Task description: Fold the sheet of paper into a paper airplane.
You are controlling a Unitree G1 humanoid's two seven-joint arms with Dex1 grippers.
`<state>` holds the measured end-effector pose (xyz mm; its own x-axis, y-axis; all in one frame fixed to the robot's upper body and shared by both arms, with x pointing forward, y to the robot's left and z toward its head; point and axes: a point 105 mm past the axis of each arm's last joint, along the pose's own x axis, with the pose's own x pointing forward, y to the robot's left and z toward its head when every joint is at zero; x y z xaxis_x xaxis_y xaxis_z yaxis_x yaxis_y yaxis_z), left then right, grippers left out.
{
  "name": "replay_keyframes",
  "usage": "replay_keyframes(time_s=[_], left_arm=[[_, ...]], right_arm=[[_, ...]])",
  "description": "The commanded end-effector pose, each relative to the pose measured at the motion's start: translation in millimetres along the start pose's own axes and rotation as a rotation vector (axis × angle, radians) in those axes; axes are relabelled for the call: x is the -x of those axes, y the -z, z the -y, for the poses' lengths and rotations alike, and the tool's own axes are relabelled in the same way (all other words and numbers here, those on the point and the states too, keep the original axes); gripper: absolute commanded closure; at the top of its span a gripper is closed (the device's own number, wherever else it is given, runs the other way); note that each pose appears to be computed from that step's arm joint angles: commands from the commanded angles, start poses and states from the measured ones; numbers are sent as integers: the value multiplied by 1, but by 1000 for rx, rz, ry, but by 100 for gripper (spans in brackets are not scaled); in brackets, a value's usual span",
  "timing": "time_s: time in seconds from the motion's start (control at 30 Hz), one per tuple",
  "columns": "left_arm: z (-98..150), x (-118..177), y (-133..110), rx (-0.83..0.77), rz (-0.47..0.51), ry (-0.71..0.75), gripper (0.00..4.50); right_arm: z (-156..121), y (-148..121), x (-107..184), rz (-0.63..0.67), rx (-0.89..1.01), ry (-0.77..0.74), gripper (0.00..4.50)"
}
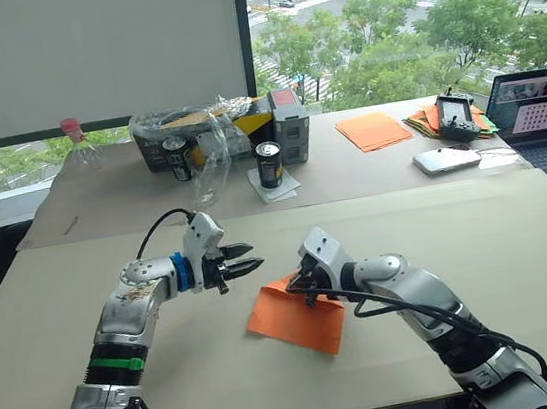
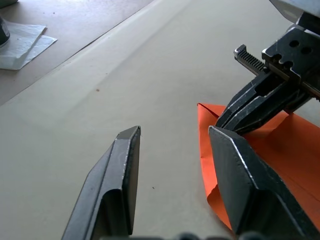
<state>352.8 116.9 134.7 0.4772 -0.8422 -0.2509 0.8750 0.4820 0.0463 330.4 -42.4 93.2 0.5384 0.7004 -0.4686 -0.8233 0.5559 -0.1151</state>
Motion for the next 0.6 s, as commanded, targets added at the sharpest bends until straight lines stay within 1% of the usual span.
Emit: replay_keyframes(time_s=[0.03,0.1,0.17,0.27,0.37,0.4,0.5,0.6], left_arm=[[5,-12,2,-39,-32,3,384],[9,-17,9,-49,-62,6,448],[13,-21,13,-40,-73,9,448],[23,-25,29,-66,-132,30,448],[32,-29,44,-13,-151,43,448],[35,-30,49,-26,-166,55,448],[41,-32,53,-26,-169,63,448],[44,-33,59,-58,-195,59,448]], right_arm=[[-2,4,-2,-15,0,-7,450],[-2,5,-1,-16,-1,-5,450],[-1,5,-1,-16,-2,-3,450],[0,5,0,-17,-5,7,450],[1,5,0,-16,-8,15,450],[1,5,0,-16,-7,15,450],[2,4,0,-14,-5,18,450],[3,3,1,-8,-2,28,450]])
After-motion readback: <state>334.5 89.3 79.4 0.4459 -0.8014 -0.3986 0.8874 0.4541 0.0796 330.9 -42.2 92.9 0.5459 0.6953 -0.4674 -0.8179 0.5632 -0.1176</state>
